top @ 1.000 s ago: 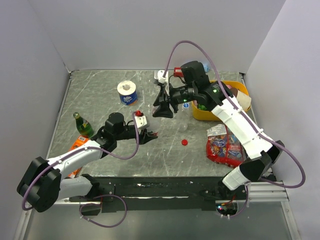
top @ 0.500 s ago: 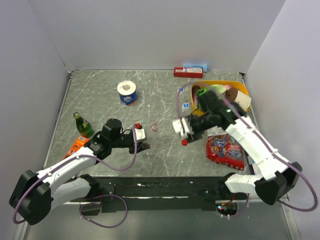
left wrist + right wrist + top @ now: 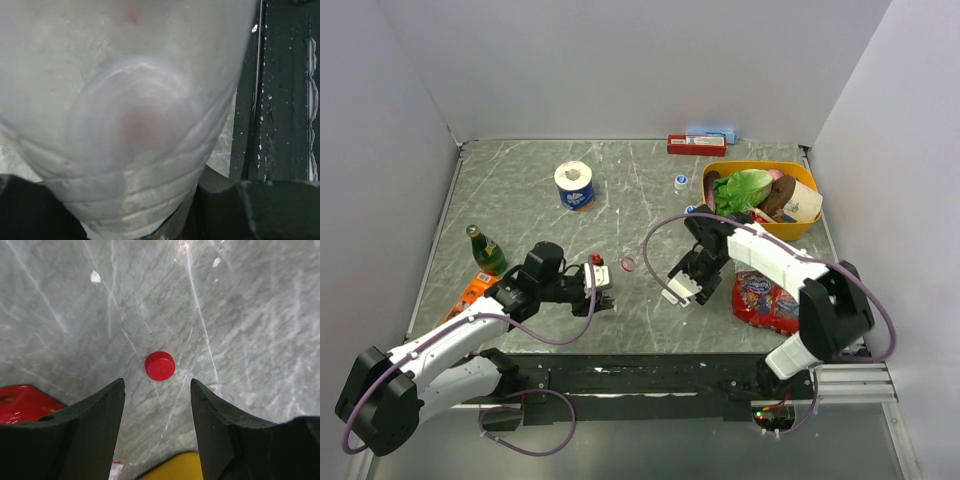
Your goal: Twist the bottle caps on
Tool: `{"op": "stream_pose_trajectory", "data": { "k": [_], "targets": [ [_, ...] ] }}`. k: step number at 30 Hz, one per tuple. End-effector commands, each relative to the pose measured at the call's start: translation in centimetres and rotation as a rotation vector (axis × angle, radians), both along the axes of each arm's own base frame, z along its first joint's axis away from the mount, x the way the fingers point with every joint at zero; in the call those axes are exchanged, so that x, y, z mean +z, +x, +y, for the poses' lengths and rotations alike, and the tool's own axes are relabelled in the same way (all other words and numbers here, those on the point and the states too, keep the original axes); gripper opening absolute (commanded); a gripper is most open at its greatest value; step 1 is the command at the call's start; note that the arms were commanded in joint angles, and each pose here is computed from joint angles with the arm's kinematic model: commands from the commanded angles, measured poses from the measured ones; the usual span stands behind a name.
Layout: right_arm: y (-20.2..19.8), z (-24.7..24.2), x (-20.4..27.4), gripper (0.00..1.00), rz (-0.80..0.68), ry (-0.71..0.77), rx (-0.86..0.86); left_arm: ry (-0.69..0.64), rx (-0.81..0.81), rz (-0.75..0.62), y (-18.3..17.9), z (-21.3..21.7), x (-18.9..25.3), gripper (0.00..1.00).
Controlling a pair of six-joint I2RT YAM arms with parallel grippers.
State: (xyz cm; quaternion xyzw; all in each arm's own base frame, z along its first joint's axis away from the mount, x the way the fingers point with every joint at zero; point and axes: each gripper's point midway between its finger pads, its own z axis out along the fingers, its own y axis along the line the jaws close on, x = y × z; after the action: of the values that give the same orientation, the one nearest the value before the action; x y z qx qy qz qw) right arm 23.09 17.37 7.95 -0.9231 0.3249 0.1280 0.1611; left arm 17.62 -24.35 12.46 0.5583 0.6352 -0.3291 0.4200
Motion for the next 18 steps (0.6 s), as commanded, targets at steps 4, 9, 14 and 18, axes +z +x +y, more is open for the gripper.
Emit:
{"op": "stream_pose_trajectory", "data": {
  "k": [4, 9, 14, 18],
  "targets": [
    [3.5, 1.0, -1.4, 0.6, -0.096, -0.029, 0.216, -0.019, -0.004, -0.031, 0.7, -0.2, 1.6, 0.01],
    [4.4, 0.3, -2.7, 0.57, -0.075, -0.072, 0.228, -0.023, 0.011, -0.035, 1.3, -0.3, 1.6, 0.01],
    [5.2, -0.2, -3.5, 0.56, -0.064, -0.094, 0.215, -0.03, 0.025, -0.028, 1.6, -0.2, 1.5, 0.01],
    [5.4, -0.1, -3.8, 0.56, -0.059, -0.093, 0.212, -0.027, 0.027, -0.025, 1.7, -0.2, 1.2, 0.01]
  ]
}}
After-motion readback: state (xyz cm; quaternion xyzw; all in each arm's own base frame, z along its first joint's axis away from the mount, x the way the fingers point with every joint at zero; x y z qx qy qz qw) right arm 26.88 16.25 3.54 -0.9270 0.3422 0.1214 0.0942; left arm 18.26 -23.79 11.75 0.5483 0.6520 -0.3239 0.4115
